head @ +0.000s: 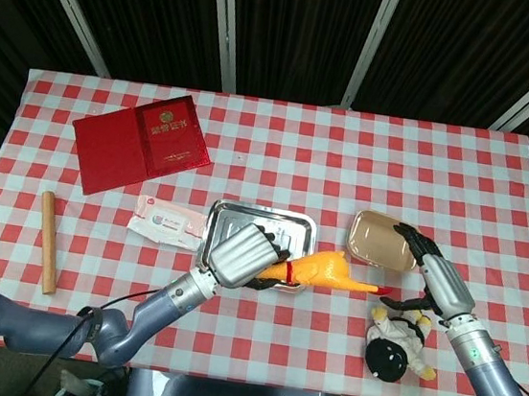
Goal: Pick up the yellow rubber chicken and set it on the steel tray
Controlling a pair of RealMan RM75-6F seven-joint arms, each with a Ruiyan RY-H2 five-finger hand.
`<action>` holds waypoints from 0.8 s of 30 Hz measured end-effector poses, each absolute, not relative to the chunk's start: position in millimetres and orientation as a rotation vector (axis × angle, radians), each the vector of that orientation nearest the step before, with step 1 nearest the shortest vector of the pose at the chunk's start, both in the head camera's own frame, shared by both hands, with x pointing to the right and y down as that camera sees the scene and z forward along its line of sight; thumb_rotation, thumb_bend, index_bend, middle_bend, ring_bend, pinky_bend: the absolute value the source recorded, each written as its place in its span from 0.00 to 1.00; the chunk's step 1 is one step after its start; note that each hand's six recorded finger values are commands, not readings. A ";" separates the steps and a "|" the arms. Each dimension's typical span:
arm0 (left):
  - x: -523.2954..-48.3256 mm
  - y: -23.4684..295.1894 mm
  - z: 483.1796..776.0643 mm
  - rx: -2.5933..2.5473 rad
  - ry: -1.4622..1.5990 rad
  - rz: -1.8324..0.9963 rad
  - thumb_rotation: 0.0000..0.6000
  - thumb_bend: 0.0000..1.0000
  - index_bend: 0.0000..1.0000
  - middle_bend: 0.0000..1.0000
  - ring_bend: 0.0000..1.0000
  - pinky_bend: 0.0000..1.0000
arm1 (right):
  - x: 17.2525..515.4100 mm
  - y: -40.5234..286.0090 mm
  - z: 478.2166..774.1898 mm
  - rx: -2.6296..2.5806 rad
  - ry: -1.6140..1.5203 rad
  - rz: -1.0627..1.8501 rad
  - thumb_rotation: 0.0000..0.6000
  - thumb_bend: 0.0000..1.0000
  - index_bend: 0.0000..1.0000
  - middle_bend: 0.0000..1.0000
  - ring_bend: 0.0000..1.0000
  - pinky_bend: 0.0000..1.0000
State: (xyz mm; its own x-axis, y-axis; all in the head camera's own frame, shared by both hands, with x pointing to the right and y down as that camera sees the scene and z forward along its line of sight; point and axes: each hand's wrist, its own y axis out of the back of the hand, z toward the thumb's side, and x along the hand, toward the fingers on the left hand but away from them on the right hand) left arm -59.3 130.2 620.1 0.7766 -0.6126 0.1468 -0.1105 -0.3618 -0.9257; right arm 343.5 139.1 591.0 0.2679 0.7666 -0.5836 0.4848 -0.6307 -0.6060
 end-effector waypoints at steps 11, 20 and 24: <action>-92.0 115.1 655.4 -1.858 0.541 -0.657 1.00 0.74 0.73 0.74 0.64 0.69 | 375.2 135.6 580.2 -2.124 -1.282 1.289 1.00 0.04 0.00 0.00 0.00 0.00; -114.2 96.0 696.2 -1.836 0.550 -0.791 1.00 0.70 0.73 0.73 0.64 0.66 | 387.1 144.0 577.8 -2.083 -1.321 1.305 1.00 0.04 0.00 0.00 0.00 0.00; -112.3 94.3 710.3 -1.838 0.560 -0.825 1.00 0.67 0.72 0.72 0.63 0.64 | 387.7 143.9 577.4 -2.084 -1.330 1.302 1.00 0.04 0.00 0.00 0.00 0.00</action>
State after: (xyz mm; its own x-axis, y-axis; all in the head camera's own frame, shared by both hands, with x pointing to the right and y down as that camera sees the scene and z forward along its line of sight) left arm -112.3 94.3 710.3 0.6596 -0.6948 0.2868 -0.0104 -0.3899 -0.9208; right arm 387.7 143.9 577.4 0.1390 0.8476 -0.5121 0.5301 -0.5005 -0.6845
